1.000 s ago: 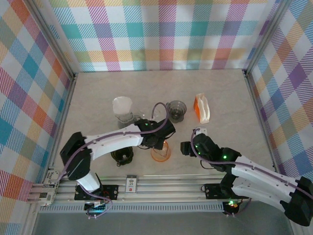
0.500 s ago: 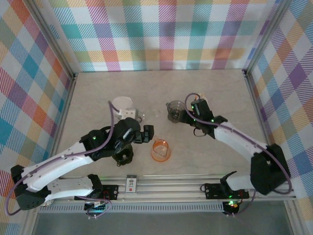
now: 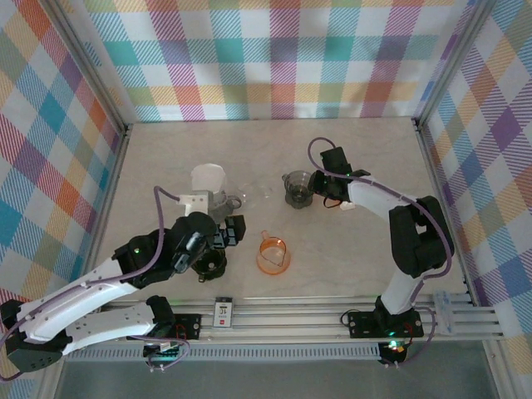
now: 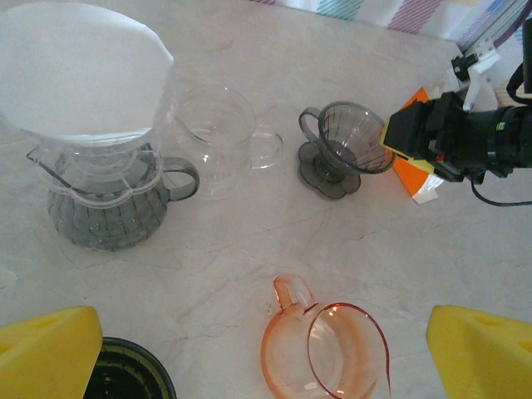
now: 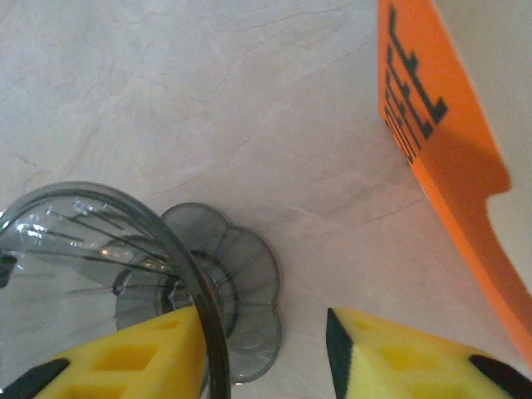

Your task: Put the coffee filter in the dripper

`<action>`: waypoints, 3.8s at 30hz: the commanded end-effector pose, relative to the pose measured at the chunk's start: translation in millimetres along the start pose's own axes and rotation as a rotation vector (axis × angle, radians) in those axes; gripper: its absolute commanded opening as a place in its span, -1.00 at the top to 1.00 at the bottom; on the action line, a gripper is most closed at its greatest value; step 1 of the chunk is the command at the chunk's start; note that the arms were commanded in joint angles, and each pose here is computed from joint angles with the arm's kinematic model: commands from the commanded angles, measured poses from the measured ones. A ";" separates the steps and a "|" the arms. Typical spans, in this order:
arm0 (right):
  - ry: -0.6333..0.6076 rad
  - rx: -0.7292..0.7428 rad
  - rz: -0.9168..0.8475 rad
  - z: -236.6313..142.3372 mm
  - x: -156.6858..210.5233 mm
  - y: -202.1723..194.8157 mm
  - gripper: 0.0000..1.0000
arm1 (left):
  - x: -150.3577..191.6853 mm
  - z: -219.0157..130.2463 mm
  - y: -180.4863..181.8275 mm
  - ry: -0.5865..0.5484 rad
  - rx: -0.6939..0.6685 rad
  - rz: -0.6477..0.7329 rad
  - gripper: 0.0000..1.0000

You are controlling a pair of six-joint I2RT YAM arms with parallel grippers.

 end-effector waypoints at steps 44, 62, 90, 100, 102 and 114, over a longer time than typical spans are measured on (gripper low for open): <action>0.335 -0.387 -0.322 -183.4 161.1 56.9 1.00 | 26.8 -4.1 21.1 -0.017 -0.012 -0.063 -1.00; 0.338 -0.353 -0.362 -165.8 172.9 58.6 0.96 | 31.2 -3.3 22.6 -0.013 -0.011 -0.073 -1.00; -0.098 -0.133 -0.224 -144.6 3.4 18.7 -0.29 | 41.6 10.4 6.1 0.034 0.040 -0.065 -1.00; -0.108 0.085 -0.234 -83.5 -55.9 -12.2 0.21 | 47.4 14.2 6.8 0.055 0.027 -0.060 -1.00; -0.089 0.081 -0.248 -77.1 -55.2 -9.8 0.25 | 47.7 14.9 7.6 0.053 0.021 -0.060 -1.00; -0.039 0.164 -0.263 -45.0 -50.9 -23.5 0.43 | 50.1 19.4 7.2 0.064 0.006 -0.050 -1.00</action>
Point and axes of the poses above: each hand's point on the last joint's axis, 136 mm out from that joint toward the fingers, its own z axis out along the fingers, its own y axis along the line the jaws close on, x = y × z, the point moved 1 cm from there along -z, back along the fingers, and after that the axes turned 13 degrees about z, right-handed, at the moved point
